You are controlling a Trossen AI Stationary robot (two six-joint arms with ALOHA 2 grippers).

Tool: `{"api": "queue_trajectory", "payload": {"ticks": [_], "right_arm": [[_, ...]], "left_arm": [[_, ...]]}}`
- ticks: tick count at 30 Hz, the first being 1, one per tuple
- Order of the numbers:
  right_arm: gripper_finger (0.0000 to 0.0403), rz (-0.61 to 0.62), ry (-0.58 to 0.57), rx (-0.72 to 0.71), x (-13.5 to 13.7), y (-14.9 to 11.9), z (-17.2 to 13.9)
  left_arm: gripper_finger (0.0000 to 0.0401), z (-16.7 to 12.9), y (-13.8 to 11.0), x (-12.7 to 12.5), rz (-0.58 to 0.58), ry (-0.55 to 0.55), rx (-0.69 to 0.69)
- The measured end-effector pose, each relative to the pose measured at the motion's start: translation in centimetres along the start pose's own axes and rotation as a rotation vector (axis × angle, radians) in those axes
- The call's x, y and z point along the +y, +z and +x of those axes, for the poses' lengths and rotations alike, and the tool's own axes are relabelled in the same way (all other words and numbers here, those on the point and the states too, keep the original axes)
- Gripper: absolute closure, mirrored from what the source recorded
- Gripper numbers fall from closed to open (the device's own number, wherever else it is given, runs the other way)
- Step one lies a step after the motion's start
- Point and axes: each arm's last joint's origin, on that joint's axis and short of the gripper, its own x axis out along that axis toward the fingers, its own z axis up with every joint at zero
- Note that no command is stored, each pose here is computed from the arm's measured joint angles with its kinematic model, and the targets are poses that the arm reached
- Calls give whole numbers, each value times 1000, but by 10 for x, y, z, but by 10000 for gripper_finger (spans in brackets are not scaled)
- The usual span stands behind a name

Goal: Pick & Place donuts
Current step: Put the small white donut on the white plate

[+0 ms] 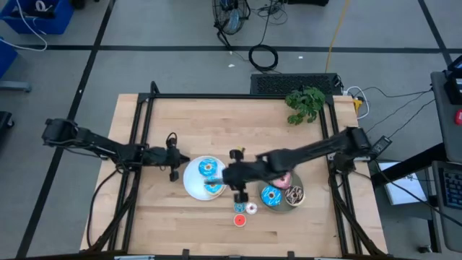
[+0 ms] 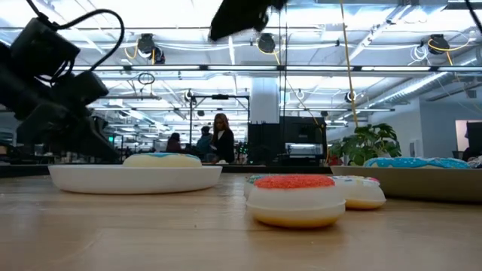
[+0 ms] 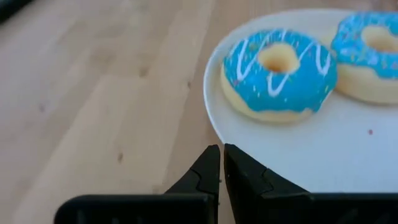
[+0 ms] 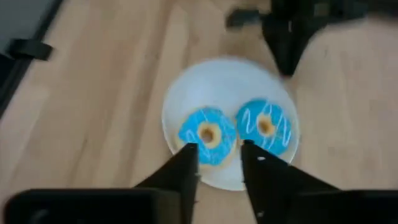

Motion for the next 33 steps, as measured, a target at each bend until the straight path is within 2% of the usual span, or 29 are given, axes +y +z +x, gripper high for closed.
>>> {"api": "queue_trajectory", "payload": {"ticks": [4, 6, 8, 11, 18, 22, 26, 33], "right_arm": [[374, -56, 46, -102, 21, -8, -35], [395, -64, 21, -150, 26, -20, -52], [393, -56, -31, -191, 27, -36, -69], [392, -24, -34, -251, 23, -66, -93], [400, 51, -9, -541, 1, -137, -136], [402, 89, -34, -635, -14, -180, -146], [402, 106, -73, -662, -25, -214, -145], [402, 66, -101, -736, -28, -253, -138]], "left_arm": [[371, -5, 6, 1, 16, -3, -54], [371, -8, 8, 2, 27, 16, -82], [371, -11, 12, 4, 33, 61, -117], [371, -16, 17, 6, 29, 119, -176], [371, -29, 29, 3, 82, 84, -317], [371, -37, 34, 1, 129, 54, -390], [371, -39, 35, 0, 182, 61, -405], [371, -39, 35, 0, 216, 68, -409]]}}
